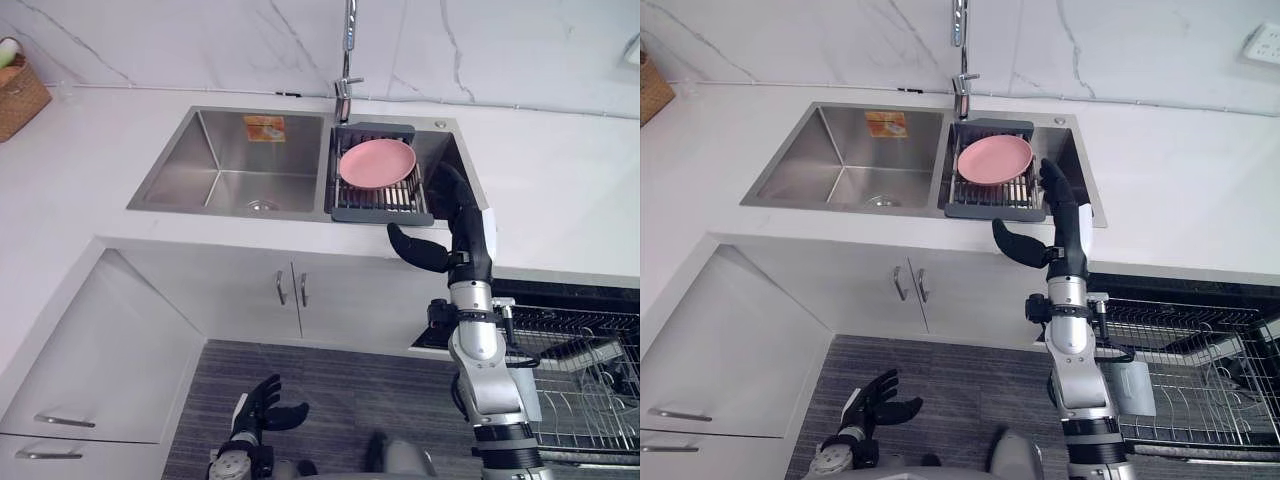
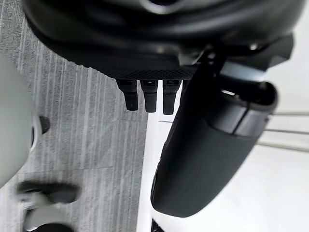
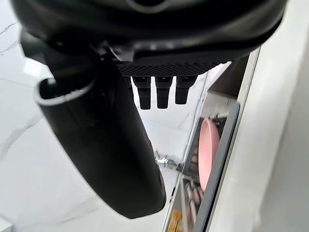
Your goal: Walk over to the sink, pick up the cup, carry it to the dishwasher, place the cup inside the dishwasher, then close the dishwasher door
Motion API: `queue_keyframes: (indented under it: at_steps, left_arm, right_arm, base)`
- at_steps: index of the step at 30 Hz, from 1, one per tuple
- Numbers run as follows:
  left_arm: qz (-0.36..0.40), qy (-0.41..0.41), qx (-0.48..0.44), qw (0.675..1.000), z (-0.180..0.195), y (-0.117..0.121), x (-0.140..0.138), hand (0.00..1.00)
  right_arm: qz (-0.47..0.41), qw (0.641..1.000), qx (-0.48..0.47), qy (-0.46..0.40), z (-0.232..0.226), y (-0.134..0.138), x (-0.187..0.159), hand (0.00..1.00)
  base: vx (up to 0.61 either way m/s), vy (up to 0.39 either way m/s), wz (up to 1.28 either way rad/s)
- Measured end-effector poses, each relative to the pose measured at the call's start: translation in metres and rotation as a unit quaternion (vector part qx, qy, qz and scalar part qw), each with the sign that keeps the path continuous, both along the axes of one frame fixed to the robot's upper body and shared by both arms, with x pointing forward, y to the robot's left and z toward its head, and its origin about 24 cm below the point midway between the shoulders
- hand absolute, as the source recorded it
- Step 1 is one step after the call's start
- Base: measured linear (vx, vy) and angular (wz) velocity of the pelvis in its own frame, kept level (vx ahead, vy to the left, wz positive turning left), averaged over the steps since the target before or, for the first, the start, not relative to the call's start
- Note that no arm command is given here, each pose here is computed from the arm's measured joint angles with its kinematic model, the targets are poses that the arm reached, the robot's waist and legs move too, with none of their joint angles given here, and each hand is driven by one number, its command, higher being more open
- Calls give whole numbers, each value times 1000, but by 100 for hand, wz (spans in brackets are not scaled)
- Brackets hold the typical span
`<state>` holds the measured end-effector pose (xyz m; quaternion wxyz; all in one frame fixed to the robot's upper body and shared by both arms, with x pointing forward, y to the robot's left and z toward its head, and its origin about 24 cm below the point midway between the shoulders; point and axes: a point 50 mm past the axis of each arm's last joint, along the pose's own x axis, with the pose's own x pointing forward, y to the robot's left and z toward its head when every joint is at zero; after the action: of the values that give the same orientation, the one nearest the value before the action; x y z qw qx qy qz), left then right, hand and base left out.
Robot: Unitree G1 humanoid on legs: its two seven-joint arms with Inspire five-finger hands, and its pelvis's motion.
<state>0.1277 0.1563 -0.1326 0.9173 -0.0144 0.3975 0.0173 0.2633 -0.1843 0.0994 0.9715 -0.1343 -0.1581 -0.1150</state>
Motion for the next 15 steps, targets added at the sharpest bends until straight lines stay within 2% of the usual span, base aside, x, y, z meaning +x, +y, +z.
queue_keyframes:
  at_steps: [8,11,15]
  left_arm:
    - [-8,-1,-25,1000,-1,-16,5,90]
    - [-13,-4,-23,1000,0,-17,7,90]
    - [-22,-3,-11,1000,-1,-13,7,90]
  right_arm:
    - [-28,999,-28,-23,13,-16,-6,90]
    - [-21,998,-45,-47,22,-14,-9,90]
    - [-11,997,-67,-27,16,-18,-9,90]
  base:
    - [159,-107,11]
    - [142,41,-18]
    - [145,166,-5]
